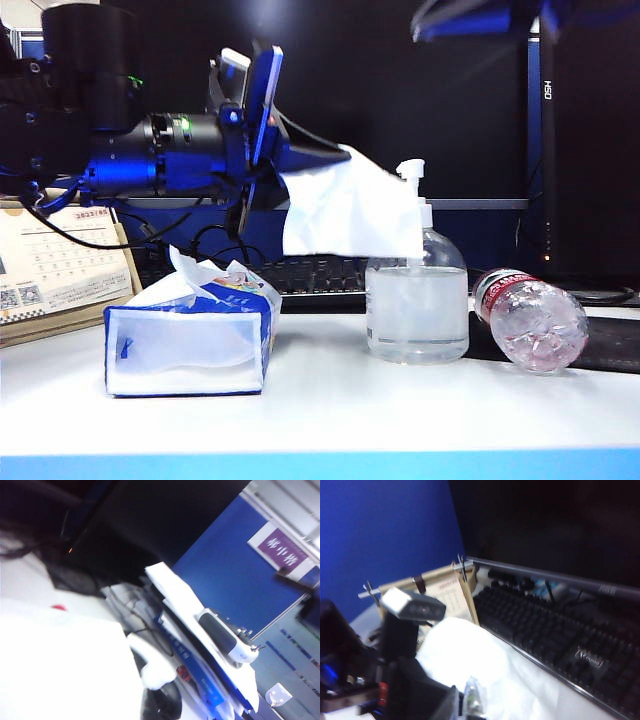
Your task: Pull out a tissue from the tissue dispenser, then press the switch of the alcohol sanitizer bottle to drop some sanitizer on the paper tissue, and finally place the treated tissue on the table.
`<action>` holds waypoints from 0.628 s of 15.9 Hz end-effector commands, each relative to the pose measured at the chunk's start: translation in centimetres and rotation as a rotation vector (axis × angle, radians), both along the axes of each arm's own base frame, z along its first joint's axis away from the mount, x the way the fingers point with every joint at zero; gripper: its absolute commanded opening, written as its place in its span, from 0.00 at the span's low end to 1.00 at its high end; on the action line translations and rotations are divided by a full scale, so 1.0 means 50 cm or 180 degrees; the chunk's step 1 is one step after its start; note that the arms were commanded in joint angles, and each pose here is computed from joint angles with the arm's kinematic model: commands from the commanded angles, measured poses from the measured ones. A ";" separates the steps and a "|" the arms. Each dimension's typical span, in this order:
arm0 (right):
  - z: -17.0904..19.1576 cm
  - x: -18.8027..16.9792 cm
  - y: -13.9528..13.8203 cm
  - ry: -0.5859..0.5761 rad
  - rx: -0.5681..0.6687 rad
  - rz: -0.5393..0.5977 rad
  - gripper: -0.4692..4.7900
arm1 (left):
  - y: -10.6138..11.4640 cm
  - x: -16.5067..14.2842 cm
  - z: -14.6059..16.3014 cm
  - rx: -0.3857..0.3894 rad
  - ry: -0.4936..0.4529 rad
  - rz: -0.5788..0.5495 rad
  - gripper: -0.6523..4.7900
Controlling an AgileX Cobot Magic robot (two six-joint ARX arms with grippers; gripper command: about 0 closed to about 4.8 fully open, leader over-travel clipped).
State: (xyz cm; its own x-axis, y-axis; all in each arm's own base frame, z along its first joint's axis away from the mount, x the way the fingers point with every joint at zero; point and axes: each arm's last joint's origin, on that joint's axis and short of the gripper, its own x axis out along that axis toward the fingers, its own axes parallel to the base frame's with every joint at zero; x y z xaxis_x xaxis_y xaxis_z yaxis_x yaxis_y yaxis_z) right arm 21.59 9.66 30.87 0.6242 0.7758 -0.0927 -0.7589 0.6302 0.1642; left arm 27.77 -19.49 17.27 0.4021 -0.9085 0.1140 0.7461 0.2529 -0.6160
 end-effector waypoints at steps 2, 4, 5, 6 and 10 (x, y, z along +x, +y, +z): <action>0.080 -0.049 -0.022 -0.0447 -0.0012 -0.0234 0.14 | 0.012 0.003 0.023 -0.0124 -0.0267 -0.0009 0.11; 0.103 -0.081 -0.039 -0.0603 -0.0045 -0.0489 0.14 | 0.038 0.012 0.046 -0.0170 -0.0375 0.0103 0.11; 0.110 -0.099 -0.048 -0.0648 -0.0072 -0.0624 0.13 | 0.053 0.016 0.061 -0.0193 -0.0436 0.0143 0.11; 0.115 -0.116 -0.056 -0.0660 -0.0072 -0.0723 0.13 | 0.069 0.019 0.074 -0.0211 -0.0495 0.0183 0.11; 0.138 -0.185 -0.088 -0.0832 0.0000 -0.1005 0.13 | 0.154 0.014 0.159 -0.0187 -0.0729 0.0314 0.11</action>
